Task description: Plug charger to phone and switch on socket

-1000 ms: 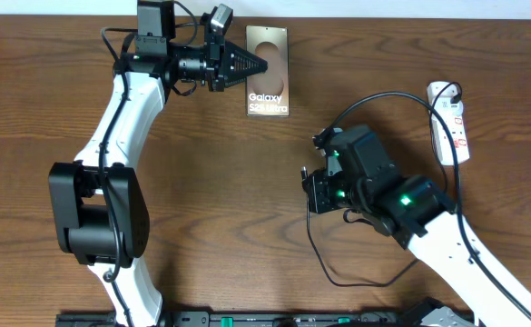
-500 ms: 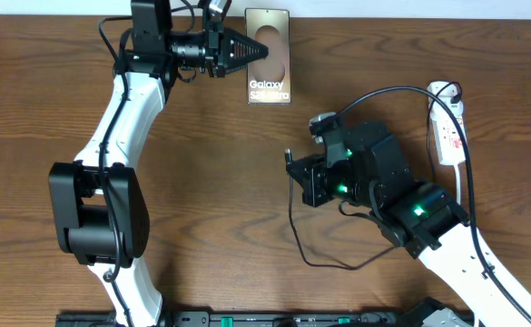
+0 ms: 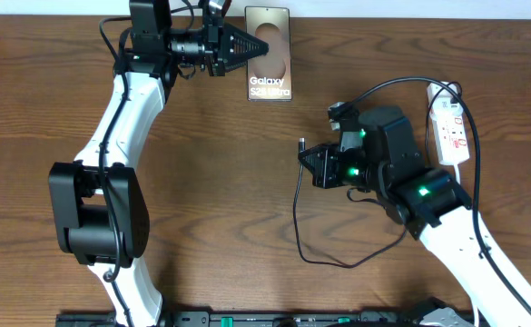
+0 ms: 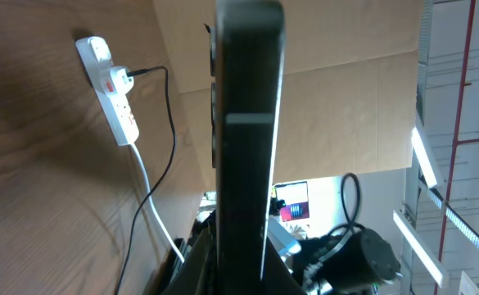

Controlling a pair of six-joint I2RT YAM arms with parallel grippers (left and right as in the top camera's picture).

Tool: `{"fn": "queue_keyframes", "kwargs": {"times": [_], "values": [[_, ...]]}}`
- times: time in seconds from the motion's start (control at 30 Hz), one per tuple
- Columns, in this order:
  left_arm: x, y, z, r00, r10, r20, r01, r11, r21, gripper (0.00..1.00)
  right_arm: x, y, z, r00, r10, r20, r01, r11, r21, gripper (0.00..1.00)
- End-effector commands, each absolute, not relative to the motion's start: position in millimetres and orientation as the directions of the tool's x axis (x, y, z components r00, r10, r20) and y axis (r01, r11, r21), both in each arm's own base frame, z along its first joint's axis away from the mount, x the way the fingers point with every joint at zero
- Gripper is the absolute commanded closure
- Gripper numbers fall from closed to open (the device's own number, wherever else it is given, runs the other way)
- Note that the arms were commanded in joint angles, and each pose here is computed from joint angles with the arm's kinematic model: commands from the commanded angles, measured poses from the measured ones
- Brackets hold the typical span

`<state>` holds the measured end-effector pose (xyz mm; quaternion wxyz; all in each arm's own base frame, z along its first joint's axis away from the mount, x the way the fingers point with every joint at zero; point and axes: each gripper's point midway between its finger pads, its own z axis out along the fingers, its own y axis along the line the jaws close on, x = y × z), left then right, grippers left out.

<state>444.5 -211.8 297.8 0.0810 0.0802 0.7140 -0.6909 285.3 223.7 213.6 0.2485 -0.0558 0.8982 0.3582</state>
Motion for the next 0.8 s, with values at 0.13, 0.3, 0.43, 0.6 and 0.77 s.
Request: {"fn": "queue_keyframes", "kwargs": {"times": [0.13, 0.3, 0.43, 0.6, 0.77], "values": [[436.3, -212.2, 306.4, -0.971, 0.042, -0.235, 0.236, 0.007, -0.972, 0.93, 281.7, 205.2, 178.2, -0.924, 0.090, -0.372, -0.150, 0.808, 0.570, 0.99], [436.3, -212.2, 306.4, -0.971, 0.042, -0.235, 0.236, 0.007, -0.972, 0.93, 271.0, 169.9, 127.3, -0.963, 0.100, -0.250, -0.003, 0.925, 0.380, 0.99], [436.3, -212.2, 306.4, -0.971, 0.042, -0.236, 0.236, 0.007, -0.972, 0.93, 259.3, 155.8, 90.8, -0.987, 0.090, -0.131, 0.053, 0.963, 0.265, 0.99], [436.3, -212.2, 306.3, -0.971, 0.042, -0.234, 0.235, 0.007, -0.972, 0.93, 255.6, 144.0, 33.2, -0.996, 0.087, 0.003, 0.086, 0.990, 0.114, 0.99], [436.2, -212.1, 306.1, -0.972, 0.042, -0.232, 0.232, 0.007, -0.973, 0.93, 254.1, 140.8, -7.7, -0.992, 0.090, 0.082, 0.095, 0.994, 0.053, 0.99]]}}
